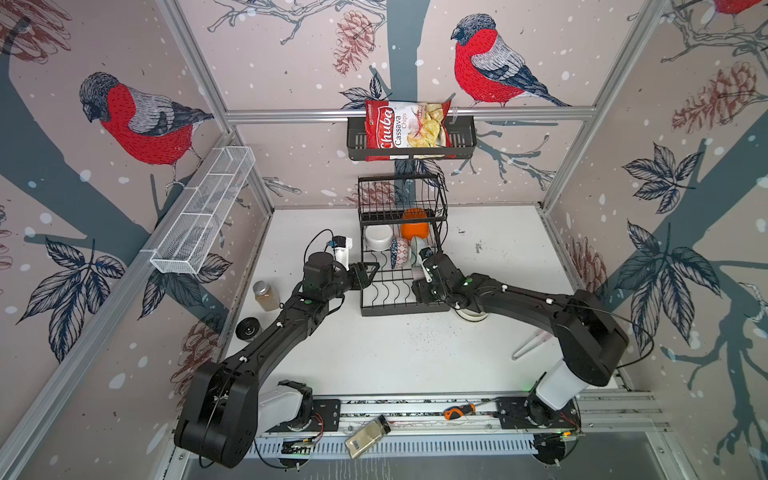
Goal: Load the bowls into the dish rack
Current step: 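Open the right gripper and draw it back from the standing bowl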
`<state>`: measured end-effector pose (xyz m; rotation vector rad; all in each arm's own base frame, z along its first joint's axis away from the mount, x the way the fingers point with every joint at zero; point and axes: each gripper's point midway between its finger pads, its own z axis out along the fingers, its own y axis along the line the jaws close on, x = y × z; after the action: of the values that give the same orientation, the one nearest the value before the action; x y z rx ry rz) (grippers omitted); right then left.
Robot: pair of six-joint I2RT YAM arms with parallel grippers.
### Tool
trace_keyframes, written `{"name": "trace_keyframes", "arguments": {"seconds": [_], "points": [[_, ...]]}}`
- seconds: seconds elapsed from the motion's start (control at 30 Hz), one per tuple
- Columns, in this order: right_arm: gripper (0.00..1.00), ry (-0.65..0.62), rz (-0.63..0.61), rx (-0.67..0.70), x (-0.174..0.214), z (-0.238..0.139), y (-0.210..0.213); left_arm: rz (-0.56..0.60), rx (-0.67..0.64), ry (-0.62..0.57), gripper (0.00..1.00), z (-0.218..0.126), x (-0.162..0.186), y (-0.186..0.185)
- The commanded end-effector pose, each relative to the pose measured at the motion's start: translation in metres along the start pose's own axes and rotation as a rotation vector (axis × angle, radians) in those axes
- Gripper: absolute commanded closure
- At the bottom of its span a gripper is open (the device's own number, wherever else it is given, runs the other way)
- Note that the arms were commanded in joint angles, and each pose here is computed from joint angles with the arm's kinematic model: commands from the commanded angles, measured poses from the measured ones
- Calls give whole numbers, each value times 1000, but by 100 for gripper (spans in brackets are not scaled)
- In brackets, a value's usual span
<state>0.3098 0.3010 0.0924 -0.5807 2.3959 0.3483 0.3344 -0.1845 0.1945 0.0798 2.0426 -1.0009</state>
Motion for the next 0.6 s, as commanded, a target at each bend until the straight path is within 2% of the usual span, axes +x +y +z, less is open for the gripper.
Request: {"name": "trace_keyframes", "arguments": {"seconds": [0.0,0.57], "points": [[47,45,15,17,14,3,-4,12,1,1,46,-1,0,0],[28,12,31,39,5,-9,-9,9,6,0,46,-1,0,-1]]}}
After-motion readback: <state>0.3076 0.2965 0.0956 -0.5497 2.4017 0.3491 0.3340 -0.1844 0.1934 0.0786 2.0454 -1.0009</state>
